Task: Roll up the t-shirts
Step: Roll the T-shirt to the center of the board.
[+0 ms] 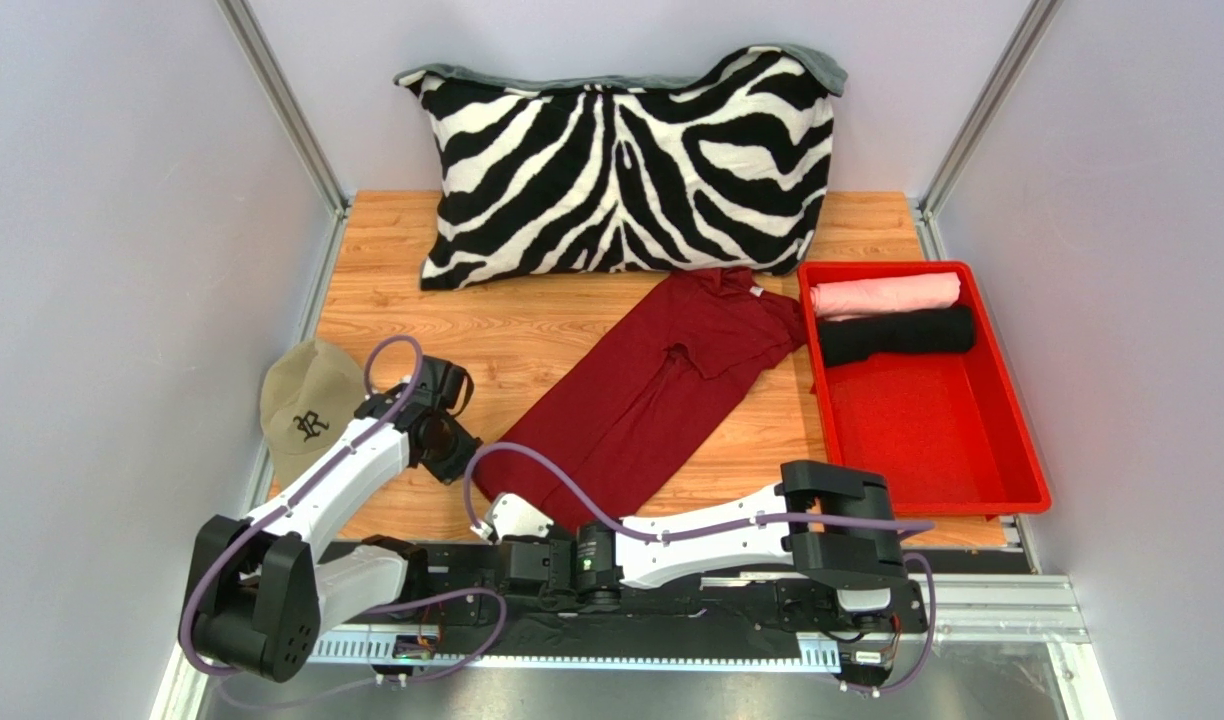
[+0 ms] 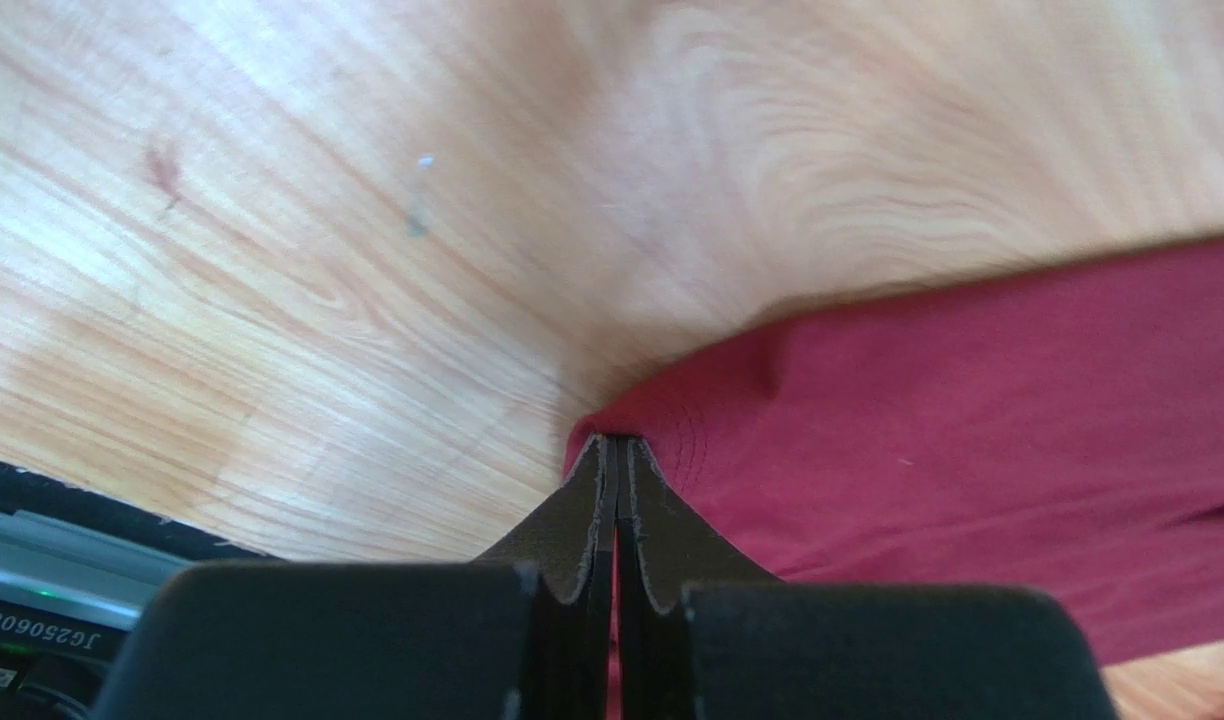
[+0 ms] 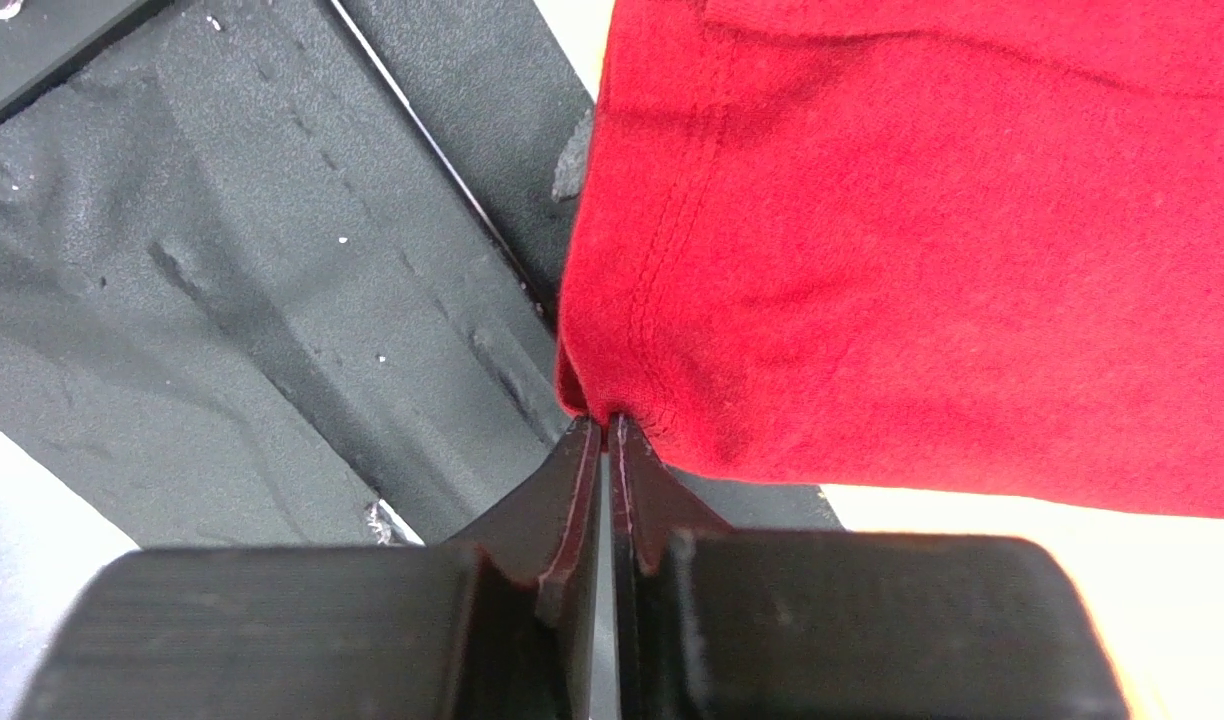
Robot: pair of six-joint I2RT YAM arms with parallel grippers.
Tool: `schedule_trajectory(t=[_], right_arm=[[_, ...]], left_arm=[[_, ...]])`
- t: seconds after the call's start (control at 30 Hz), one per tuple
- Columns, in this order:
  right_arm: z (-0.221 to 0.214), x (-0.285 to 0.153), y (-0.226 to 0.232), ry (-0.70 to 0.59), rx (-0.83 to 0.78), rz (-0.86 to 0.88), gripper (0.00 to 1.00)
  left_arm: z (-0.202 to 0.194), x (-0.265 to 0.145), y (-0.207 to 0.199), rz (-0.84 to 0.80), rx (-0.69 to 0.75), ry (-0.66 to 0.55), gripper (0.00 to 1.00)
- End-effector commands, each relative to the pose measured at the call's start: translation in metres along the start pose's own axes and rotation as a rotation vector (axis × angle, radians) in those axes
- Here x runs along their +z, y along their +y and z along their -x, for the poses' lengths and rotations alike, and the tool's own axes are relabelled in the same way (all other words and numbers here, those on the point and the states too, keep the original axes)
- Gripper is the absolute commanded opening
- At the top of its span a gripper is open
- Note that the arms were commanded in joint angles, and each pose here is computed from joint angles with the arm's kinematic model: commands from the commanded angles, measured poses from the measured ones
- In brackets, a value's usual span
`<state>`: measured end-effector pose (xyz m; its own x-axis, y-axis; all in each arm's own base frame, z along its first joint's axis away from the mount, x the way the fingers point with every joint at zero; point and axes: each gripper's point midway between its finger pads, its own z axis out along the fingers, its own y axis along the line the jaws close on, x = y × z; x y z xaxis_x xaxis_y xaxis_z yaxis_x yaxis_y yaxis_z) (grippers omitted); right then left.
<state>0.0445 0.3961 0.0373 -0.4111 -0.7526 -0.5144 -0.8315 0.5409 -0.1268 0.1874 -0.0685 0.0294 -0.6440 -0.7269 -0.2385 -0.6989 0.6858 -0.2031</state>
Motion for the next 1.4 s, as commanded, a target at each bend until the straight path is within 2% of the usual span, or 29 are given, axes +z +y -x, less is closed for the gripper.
schedule_trajectory(t=[0.0, 0.23, 0.5, 0.57, 0.63, 0.7, 0.73, 0.77, 0.9, 0.93, 1.1, 1.17, 1.37], right_arm=[[0.032, -0.021, -0.012, -0.083, 0.02, -0.007, 0.06], [0.046, -0.037, -0.048, -0.109, 0.09, -0.012, 0.05], [0.038, -0.034, -0.092, -0.094, 0.226, 0.0, 0.04], [0.033, -0.033, -0.096, -0.088, 0.25, 0.009, 0.04], [0.032, -0.031, -0.101, -0.088, 0.263, 0.006, 0.04], [0.033, -0.03, -0.101, -0.09, 0.271, 0.012, 0.04], [0.033, -0.03, -0.101, -0.088, 0.271, 0.015, 0.04], [0.032, -0.028, -0.1, -0.083, 0.271, 0.018, 0.04], [0.029, -0.025, -0.097, -0.077, 0.279, 0.029, 0.03], [0.028, -0.025, -0.096, -0.076, 0.279, 0.031, 0.03], [0.024, -0.022, -0.097, -0.067, 0.281, 0.031, 0.03], [0.023, -0.021, -0.097, -0.065, 0.286, 0.032, 0.03], [0.021, -0.021, -0.098, -0.066, 0.291, 0.032, 0.03]], left_arm=[[0.015, -0.018, -0.027, -0.062, 0.049, -0.056, 0.0], [0.018, -0.036, -0.067, -0.092, 0.092, -0.042, 0.0], [0.01, -0.039, -0.118, -0.049, 0.132, -0.001, 0.0], [0.01, -0.039, -0.117, -0.017, 0.138, 0.004, 0.0], [0.017, -0.042, -0.112, -0.007, 0.13, -0.033, 0.01], [0.017, -0.04, -0.099, 0.016, 0.134, -0.035, 0.1], [0.019, -0.042, -0.092, 0.017, 0.123, -0.037, 0.21], [0.018, -0.04, -0.084, 0.024, 0.112, -0.031, 0.27], [0.006, -0.026, -0.047, -0.006, 0.059, 0.023, 0.29], [0.007, -0.031, -0.043, -0.034, 0.052, 0.008, 0.34], [0.001, -0.033, -0.01, -0.028, -0.002, -0.01, 0.41], [0.0, -0.033, -0.006, -0.035, -0.025, -0.019, 0.45], [-0.009, -0.013, -0.004, -0.061, -0.039, 0.02, 0.46]])
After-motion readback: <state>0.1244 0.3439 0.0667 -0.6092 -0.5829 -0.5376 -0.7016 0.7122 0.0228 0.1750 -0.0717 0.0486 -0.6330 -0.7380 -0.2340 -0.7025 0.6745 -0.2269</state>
